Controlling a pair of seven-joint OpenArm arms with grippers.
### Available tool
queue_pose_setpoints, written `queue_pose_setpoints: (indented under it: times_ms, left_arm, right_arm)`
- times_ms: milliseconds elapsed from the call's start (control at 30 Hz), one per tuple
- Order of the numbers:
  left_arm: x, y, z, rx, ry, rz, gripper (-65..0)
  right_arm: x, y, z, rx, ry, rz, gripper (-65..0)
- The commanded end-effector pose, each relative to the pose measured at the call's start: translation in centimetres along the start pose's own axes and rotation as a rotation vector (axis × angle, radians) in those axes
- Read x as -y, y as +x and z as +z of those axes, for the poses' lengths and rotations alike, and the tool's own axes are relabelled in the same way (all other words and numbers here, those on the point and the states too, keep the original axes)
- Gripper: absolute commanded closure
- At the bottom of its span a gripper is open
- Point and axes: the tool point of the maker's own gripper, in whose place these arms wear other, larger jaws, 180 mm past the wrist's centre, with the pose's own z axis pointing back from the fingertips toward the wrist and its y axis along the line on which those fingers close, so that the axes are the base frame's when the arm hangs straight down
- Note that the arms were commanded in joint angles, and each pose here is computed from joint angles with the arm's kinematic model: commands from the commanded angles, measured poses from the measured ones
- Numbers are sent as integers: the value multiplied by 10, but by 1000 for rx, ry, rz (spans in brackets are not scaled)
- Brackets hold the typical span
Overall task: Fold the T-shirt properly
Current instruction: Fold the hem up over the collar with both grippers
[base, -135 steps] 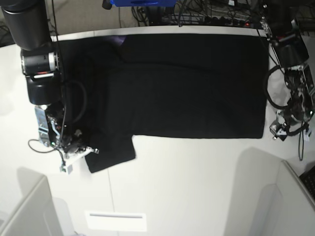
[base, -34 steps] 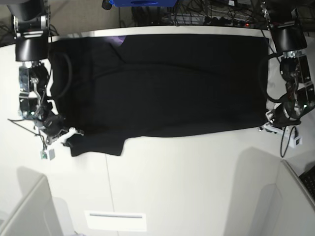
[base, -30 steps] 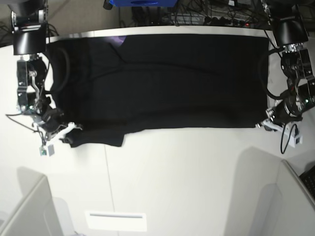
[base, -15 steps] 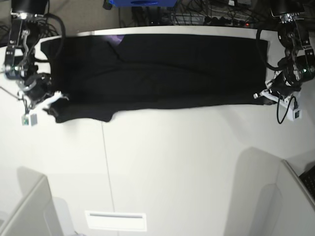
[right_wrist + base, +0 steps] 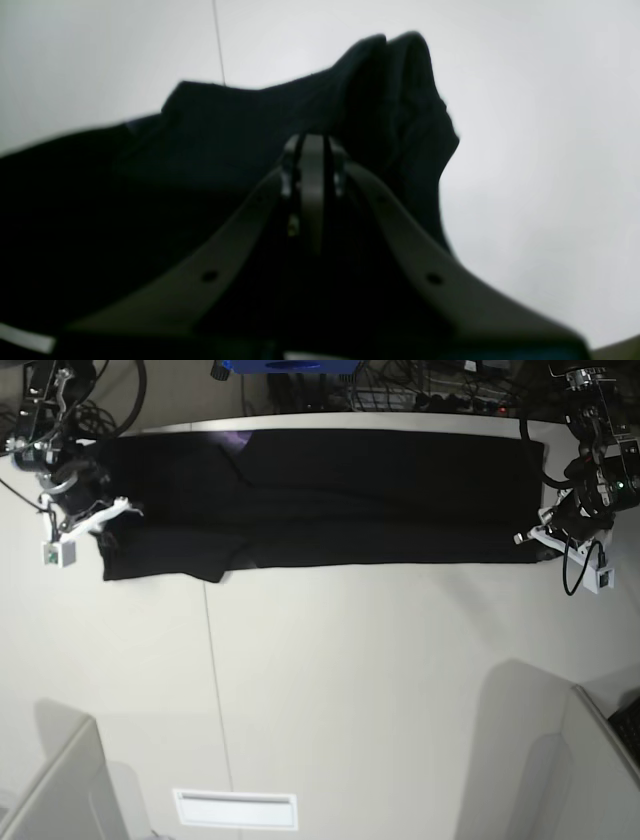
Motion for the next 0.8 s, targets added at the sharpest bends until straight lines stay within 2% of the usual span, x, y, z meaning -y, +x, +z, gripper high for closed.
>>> queue_pose_setpoints:
  times_ms: [0,167,267,367,767]
  left_arm:
    - [-1,11,7,38,6,-25,0]
    - [-4,-5,9,2,17,-30,0]
    - [-7,-13,9,-17,24,-30,0]
    - [-9,-19,10,-30,27,-31,0]
    - [-17,-42,13,-89,46,-32,0]
  right_arm:
    - [-2,10,6,40,5,20,0]
    - [4,-10,11,-3,-11,4,0]
    - [18,-8,18,33,-53,-37,0]
    - [26,-13,23,24,-76,-43,0]
    - [17,-49,29,-53,-43,-38,0]
